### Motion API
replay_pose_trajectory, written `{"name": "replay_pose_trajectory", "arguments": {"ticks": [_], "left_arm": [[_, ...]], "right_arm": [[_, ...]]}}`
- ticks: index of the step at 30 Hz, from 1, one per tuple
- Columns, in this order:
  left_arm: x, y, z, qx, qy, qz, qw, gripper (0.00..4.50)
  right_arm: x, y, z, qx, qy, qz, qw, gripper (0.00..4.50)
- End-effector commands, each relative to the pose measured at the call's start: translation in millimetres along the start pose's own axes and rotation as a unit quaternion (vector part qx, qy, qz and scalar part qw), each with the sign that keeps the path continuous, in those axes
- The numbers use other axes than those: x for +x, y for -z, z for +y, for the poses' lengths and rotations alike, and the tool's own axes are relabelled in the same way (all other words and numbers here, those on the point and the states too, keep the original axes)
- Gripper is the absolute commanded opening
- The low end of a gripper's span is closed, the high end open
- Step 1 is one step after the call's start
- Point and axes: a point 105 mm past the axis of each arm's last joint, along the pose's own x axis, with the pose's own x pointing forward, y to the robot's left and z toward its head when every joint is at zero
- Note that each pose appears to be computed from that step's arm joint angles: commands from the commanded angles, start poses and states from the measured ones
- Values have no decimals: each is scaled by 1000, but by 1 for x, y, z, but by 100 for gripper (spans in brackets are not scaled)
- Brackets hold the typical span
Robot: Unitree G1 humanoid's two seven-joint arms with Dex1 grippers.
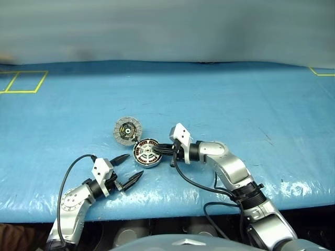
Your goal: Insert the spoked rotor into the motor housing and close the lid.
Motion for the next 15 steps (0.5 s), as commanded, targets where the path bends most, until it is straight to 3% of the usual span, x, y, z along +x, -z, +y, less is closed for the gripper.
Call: {"name": "replay_pose_trajectory", "arguments": {"ticks": [1,10,15], "left_arm": [[-6,-4,14,22,-35,2,999,450],[-4,-8,33,36,-97,4,995,450],[-3,-9,38,10,-112,11,994,450]], "right_arm": [[5,-3,2,-22,-3,12,1000,3],[2,-4,-1,-37,15,20,999,3],[-2,-24,-4,-16,19,-39,999,3]]}}
